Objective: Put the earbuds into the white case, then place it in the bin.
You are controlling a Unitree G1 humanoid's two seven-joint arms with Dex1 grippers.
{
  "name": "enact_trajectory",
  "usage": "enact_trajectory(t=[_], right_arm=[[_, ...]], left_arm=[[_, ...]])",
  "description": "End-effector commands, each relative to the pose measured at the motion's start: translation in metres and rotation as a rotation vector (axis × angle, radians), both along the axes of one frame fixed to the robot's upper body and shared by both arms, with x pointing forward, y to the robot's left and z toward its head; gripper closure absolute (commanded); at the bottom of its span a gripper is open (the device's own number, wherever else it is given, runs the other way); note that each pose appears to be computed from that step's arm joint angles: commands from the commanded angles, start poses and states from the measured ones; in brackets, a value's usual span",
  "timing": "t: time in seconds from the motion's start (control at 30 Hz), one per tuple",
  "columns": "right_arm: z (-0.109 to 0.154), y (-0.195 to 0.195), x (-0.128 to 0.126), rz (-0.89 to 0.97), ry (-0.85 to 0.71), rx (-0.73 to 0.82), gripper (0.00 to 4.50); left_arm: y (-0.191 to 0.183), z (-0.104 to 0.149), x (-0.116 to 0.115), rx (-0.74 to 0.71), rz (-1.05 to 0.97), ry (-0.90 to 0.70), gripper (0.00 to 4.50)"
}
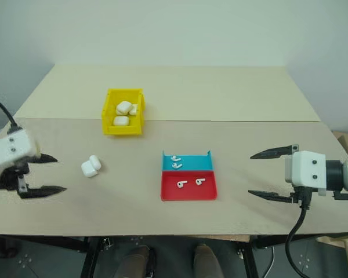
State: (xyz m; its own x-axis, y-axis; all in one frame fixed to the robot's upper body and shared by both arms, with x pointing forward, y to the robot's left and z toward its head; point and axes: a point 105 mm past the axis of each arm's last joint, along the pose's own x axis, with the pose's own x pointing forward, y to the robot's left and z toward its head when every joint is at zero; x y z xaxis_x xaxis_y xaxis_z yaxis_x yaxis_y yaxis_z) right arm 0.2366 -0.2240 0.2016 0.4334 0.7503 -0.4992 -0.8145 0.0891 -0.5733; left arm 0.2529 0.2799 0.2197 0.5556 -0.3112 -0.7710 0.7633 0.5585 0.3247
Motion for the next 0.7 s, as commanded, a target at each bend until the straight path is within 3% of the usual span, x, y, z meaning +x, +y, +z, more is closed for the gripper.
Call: enact_trajectory(t=[0.03, 0.4, 0.7], right_arm=[[0.007, 0.002, 0.003, -0.003, -0.024, -0.001, 0.02], [0.003, 0.000, 0.008, -0.039, -0.018, 0.003, 0.02], [0.000, -0.002, 0.002, -0.068, -0.017, 0.009, 0.02]], left_arm=[[0.016, 0.000, 0.014, 0.027, 0.070, 0.095, 0.00], [0.015, -0.011, 0.073, 0.132, 0.057, 0.291, 0.00], [0.002, -0.028, 0.080, 0.141, 0.017, 0.348, 0.00]])
